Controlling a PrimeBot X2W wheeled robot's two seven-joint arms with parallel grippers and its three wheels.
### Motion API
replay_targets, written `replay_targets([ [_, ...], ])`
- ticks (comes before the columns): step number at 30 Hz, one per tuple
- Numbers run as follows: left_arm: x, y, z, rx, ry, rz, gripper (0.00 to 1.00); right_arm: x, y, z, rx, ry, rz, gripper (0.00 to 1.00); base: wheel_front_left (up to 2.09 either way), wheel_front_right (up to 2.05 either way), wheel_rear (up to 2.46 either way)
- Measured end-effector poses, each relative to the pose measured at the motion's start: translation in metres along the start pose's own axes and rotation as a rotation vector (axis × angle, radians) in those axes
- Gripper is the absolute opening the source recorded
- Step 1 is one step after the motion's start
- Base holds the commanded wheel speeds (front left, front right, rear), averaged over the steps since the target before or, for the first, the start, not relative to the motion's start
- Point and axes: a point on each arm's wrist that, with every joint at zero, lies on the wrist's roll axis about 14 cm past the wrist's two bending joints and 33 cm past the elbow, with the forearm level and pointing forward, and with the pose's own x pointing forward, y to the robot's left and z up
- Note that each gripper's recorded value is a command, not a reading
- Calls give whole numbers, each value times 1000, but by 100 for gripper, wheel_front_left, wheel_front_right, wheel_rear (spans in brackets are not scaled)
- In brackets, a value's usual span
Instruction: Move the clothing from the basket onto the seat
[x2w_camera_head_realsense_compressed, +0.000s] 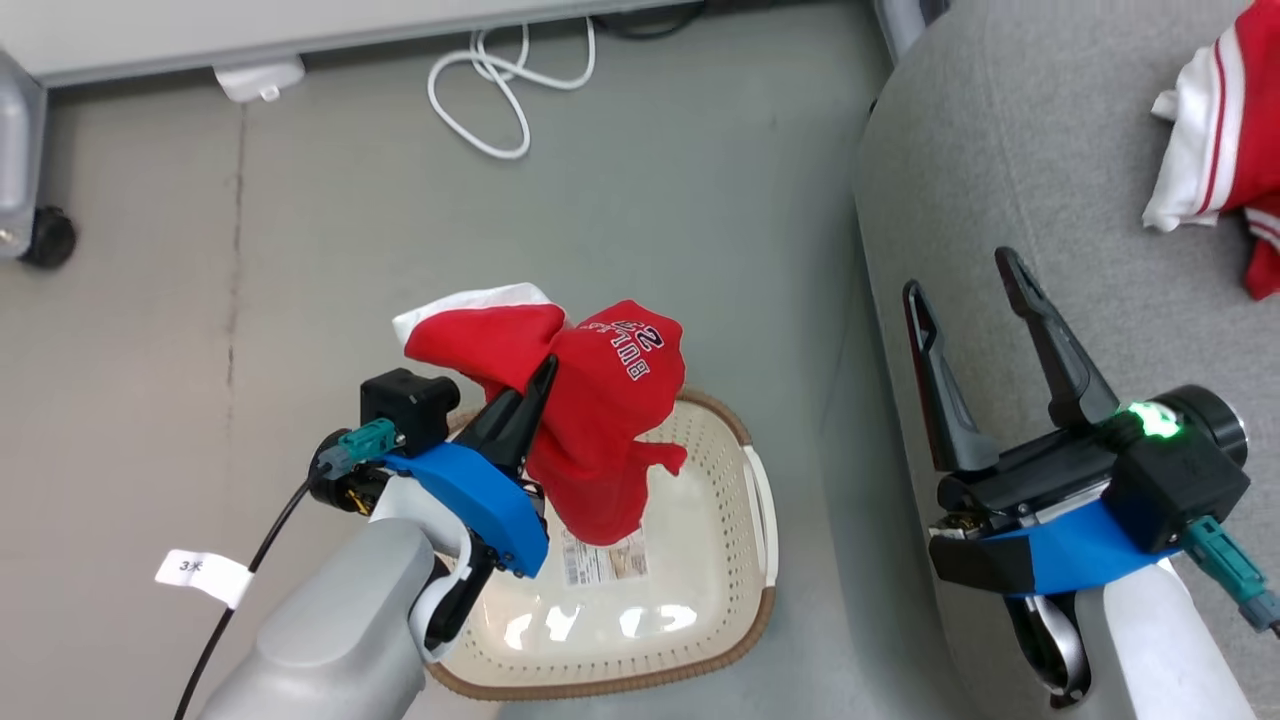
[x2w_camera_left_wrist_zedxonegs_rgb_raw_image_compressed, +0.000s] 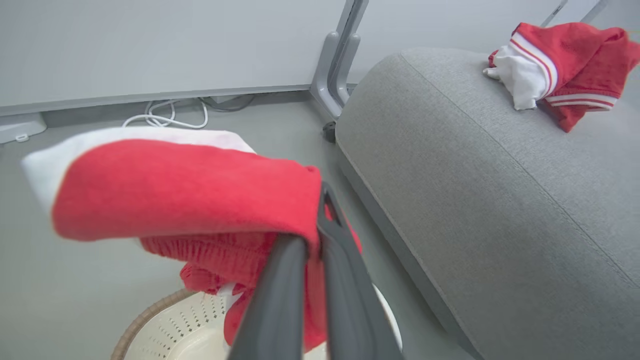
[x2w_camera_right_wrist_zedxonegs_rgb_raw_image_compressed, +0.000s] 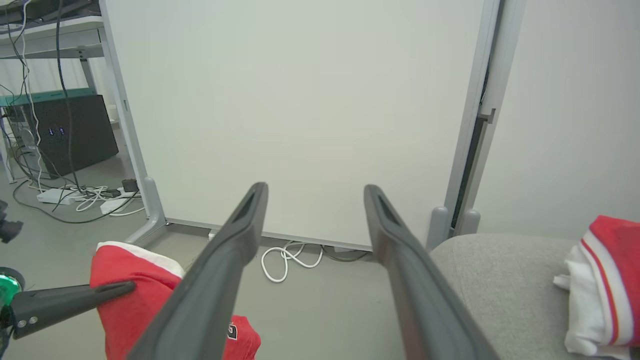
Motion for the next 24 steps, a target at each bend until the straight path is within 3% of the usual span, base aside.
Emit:
replay_targets([
  [24,-64,-96,128,325,-415,-161,0,-47,31,58,3,-93,37,100,0,0,0],
])
